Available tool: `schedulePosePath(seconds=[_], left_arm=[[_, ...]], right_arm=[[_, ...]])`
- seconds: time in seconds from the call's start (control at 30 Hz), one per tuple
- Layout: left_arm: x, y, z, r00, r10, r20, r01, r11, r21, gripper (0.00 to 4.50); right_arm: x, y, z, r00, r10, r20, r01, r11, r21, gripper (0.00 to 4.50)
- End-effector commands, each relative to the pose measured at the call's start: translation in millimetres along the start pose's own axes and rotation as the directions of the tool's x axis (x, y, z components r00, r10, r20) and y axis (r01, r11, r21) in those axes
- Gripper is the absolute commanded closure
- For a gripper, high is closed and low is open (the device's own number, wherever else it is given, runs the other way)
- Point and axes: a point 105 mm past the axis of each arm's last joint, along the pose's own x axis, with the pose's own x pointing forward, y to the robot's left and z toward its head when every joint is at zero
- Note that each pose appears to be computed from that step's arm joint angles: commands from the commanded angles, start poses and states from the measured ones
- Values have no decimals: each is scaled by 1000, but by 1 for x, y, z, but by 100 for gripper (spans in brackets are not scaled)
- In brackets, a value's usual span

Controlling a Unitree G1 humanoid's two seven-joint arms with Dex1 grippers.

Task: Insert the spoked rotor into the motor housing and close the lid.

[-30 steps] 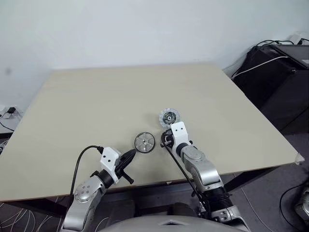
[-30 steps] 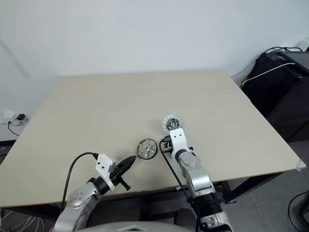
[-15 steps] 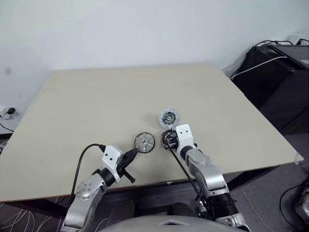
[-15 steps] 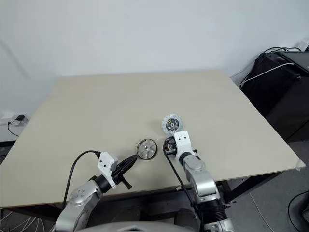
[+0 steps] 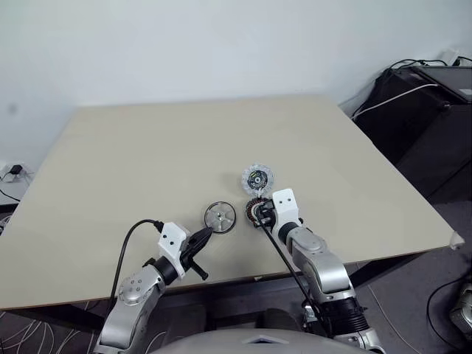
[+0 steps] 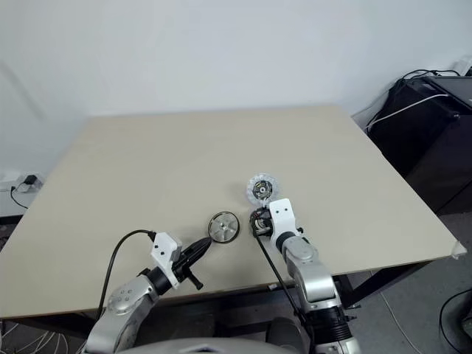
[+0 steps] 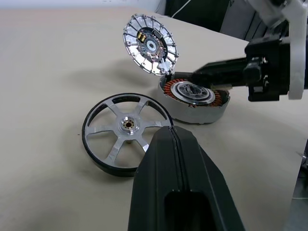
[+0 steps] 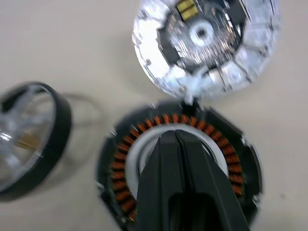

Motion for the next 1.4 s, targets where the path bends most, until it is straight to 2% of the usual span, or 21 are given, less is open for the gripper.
schedulePosePath(seconds=[0.03,0.67,1.03,1.4], left_arm=[[3,0,11,999,-10,35,9,1000,19,450],[3,-1,11,999,-6,38,6,1000,12,450],[3,-1,11,999,-5,38,4,1000,13,450],[4,-1,12,999,-9,36,9,1000,13,450]], right_arm=[[-2,9,21,996,39,79,-38,999,-11,446],[15,1,11,999,-9,32,11,999,-39,446],[14,-4,3,1000,-29,9,29,999,-37,446],[3,-14,40,987,-45,156,52,998,-38,446]])
